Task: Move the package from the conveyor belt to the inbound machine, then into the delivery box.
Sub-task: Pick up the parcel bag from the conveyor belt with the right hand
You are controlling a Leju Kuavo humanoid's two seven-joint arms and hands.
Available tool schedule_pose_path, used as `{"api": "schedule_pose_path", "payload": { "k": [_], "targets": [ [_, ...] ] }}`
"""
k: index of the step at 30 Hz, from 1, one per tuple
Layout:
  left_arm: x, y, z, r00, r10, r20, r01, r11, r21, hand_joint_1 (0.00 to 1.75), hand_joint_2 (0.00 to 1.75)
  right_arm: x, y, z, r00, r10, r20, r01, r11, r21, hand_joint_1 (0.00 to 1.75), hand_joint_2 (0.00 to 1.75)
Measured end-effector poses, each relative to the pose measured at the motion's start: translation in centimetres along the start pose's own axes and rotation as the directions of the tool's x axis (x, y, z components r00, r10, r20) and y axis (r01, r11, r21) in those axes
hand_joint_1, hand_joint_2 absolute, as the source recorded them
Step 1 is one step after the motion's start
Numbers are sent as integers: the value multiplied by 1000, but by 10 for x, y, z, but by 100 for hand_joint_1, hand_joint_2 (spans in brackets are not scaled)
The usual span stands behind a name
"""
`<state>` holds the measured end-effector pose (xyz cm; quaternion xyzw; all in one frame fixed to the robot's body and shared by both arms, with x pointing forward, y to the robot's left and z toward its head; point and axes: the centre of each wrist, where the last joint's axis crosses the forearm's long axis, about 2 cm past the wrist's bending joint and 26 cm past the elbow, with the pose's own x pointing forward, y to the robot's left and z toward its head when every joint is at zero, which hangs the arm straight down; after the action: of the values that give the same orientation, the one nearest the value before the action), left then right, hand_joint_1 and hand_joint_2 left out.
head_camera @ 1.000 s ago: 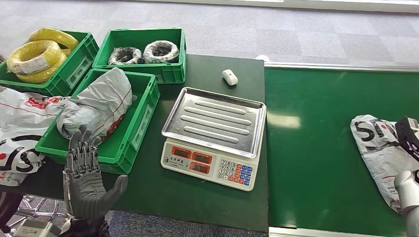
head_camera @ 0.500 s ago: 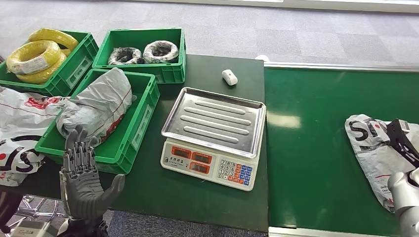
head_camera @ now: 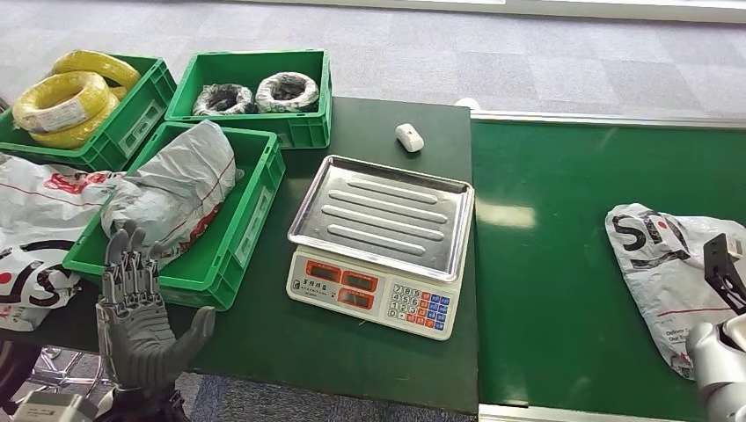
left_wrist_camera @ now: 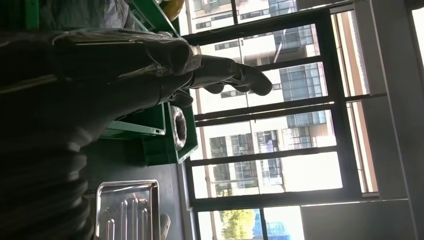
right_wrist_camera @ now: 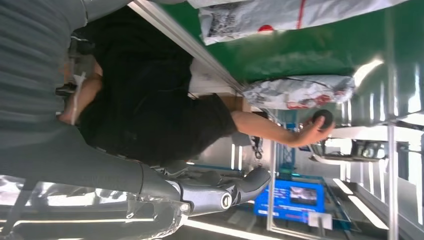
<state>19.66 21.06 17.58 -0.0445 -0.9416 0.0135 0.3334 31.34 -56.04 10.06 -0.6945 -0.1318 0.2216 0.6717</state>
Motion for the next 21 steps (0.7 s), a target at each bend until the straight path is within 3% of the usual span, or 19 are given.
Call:
{"api": "schedule_pose_path", "payload": {
  "k": [5, 10, 15, 21],
  "targets": [
    [-1, 2, -2, 1000, -10, 4, 10, 1000, 1, 0, 175, -9, 5, -4, 998, 11, -57, 1, 976, 217, 0, 175],
    [-1, 4, -2, 1000, -18, 5, 18, 1000, 5, 0, 175, -12, 3, -8, 998, -8, -66, 30, 942, 335, 0, 175],
    [-2, 6, -4, 1000, -28, 12, 28, 999, 16, 0, 175, -13, -1, -12, 998, -58, -9, 55, 865, 499, 0, 175],
    [-3, 10, -8, 999, -39, 23, 38, 999, 16, 0, 175, -8, -17, -21, 989, -124, 81, 53, 805, 591, 0, 175]
  ]
}}
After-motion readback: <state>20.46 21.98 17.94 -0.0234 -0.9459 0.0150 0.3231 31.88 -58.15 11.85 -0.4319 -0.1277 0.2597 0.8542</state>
